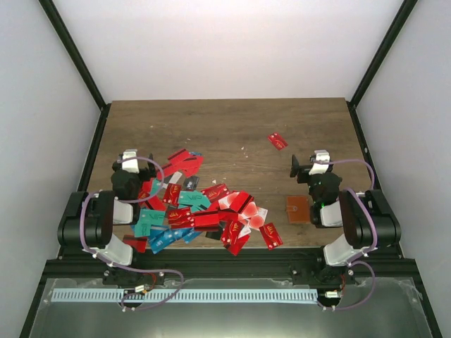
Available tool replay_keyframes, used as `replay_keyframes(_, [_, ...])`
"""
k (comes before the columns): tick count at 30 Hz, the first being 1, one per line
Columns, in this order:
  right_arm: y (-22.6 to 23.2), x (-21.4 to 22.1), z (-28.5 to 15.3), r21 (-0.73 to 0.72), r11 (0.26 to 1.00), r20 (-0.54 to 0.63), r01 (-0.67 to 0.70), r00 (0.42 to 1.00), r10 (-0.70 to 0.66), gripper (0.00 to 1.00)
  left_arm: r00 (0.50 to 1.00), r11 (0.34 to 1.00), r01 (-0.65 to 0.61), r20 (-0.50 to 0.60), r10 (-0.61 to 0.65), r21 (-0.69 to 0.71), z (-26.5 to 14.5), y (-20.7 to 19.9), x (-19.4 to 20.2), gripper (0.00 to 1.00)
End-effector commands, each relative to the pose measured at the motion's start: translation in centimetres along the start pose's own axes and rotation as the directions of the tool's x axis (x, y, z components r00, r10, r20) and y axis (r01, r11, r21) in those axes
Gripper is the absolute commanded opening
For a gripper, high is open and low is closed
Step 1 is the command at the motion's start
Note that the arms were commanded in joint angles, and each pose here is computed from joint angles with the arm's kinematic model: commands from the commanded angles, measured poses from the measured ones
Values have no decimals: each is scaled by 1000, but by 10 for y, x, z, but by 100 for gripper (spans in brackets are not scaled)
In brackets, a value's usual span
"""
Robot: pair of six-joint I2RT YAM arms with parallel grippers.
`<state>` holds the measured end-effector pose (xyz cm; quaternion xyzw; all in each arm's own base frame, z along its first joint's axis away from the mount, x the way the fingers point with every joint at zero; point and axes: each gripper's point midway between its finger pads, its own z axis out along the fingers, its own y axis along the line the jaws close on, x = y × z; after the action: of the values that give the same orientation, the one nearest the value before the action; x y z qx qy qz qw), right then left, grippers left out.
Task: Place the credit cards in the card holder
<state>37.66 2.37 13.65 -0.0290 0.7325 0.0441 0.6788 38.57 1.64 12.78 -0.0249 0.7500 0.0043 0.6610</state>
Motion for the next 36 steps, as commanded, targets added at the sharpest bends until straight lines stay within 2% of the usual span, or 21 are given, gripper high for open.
replay_keyframes(1, [-5, -9, 3, 11, 1000, 26, -1, 1000, 0, 100, 1000, 1000, -7, 26, 6, 17, 2, -4, -8, 100])
replay_keyframes(13, [-4, -9, 3, 8, 1000, 27, -2, 1000, 2, 100, 1000, 1000, -7, 27, 6, 18, 3, -4, -8, 100])
replay_keyframes(18, [-10, -23, 2, 71, 997, 19, -2, 1000, 0, 100, 1000, 1000, -6, 24, 6, 17, 3, -4, -8, 100])
replay_keyframes(20, [-16, -31, 5, 116, 993, -32, -23, 999, 27, 100, 999, 1000, 0, 32, 0, -1, 2, -1, -10, 100])
replay_keyframes(23, [-19, -54, -1, 148, 985, -49, -88, 994, 96, 100, 999, 995, 36, 37, -33, -90, -3, 14, -23, 100])
replay_keyframes(26, [-20, -75, -12, 170, 967, -56, -192, 977, 204, 100, 998, 995, 45, 39, -41, -90, -9, 13, -45, 100])
replay_keyframes(30, [-14, -90, -31, 173, 913, -75, -369, 920, 386, 100, 978, 981, 190, 99, -185, -35, -31, 5, -79, 100])
replay_keyframes(32, [-14, -88, -47, 205, 855, -92, -476, 861, 501, 100, 966, 969, 245, 92, -243, -14, -39, 2, -94, 100])
replay_keyframes(36, [0, -74, -66, 231, 772, -196, -593, 749, 633, 100, 926, 926, 376, 31, -375, -35, -50, 3, -105, 100])
